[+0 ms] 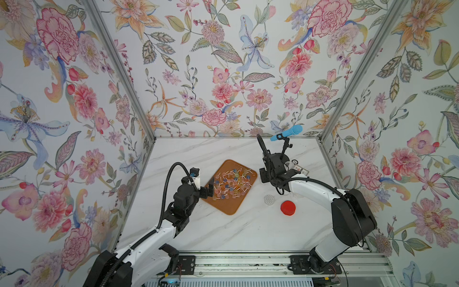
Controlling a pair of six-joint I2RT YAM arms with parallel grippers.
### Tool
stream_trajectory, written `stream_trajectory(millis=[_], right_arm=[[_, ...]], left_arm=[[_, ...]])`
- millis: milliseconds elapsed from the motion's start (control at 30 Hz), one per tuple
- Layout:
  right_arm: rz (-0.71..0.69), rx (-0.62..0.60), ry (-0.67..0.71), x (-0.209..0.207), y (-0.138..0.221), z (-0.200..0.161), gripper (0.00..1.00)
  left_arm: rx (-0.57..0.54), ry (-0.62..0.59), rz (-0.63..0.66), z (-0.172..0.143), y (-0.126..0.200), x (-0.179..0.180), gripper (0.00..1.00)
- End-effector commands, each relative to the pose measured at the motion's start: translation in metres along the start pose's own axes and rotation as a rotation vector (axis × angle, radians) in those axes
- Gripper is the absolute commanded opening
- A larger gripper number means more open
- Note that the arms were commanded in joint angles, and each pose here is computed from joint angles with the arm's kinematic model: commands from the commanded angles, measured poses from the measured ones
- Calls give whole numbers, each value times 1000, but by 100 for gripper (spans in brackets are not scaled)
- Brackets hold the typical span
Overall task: Pour the candies out of the jar
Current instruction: Place the jar at the center of the board.
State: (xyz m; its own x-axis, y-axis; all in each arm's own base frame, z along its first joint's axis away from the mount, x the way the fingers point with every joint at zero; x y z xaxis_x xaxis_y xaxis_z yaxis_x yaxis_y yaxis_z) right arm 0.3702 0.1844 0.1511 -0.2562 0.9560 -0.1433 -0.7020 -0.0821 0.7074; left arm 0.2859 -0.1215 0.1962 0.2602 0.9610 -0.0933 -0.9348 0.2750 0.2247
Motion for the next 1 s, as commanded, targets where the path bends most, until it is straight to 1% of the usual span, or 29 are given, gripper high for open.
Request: stream_trajectory(millis=[0,133,233,367,533,600,733,833,967], right_arm=[[-31,28,16,-4,-6,-9,46],[-21,38,15,-3,-9,-11,48],[-9,33,9,-1,-8,-10,54],[11,15,-10,-1,-2,-5,69],[67,-60,-88,-13,25,15,83],[75,-101,-127,-27,39,22,87],[34,-190,-190,-64,61,24,92],[-20,-235,-241,-97,66,10,95],[-111,-328,-297,-135,72,-13,98]], left_arm=[[-6,21,28,3,-1,5,99],[0,14,34,1,-1,6,99],[0,9,42,2,-1,7,99],[-5,5,49,3,0,8,99],[-8,-13,70,6,1,11,99],[-14,-23,85,9,0,13,99],[-20,-43,124,10,-3,19,99],[-32,-72,177,11,-4,28,99],[-55,-123,296,14,-3,48,99]])
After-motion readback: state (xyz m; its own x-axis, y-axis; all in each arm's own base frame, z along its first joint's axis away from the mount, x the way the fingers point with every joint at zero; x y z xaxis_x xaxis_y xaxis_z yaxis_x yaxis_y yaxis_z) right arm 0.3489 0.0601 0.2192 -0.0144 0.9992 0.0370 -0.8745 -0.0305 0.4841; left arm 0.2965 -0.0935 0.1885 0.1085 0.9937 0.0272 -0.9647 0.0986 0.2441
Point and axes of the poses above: each gripper's point midway between its finger pads, its own y axis back along the fingers, its own x axis along the line the jaws close on, z = x × y, the point moved 4 cm from there along y, back along the fingers, and after that the axes turned 3 degrees about y, right-handed, at the moved point
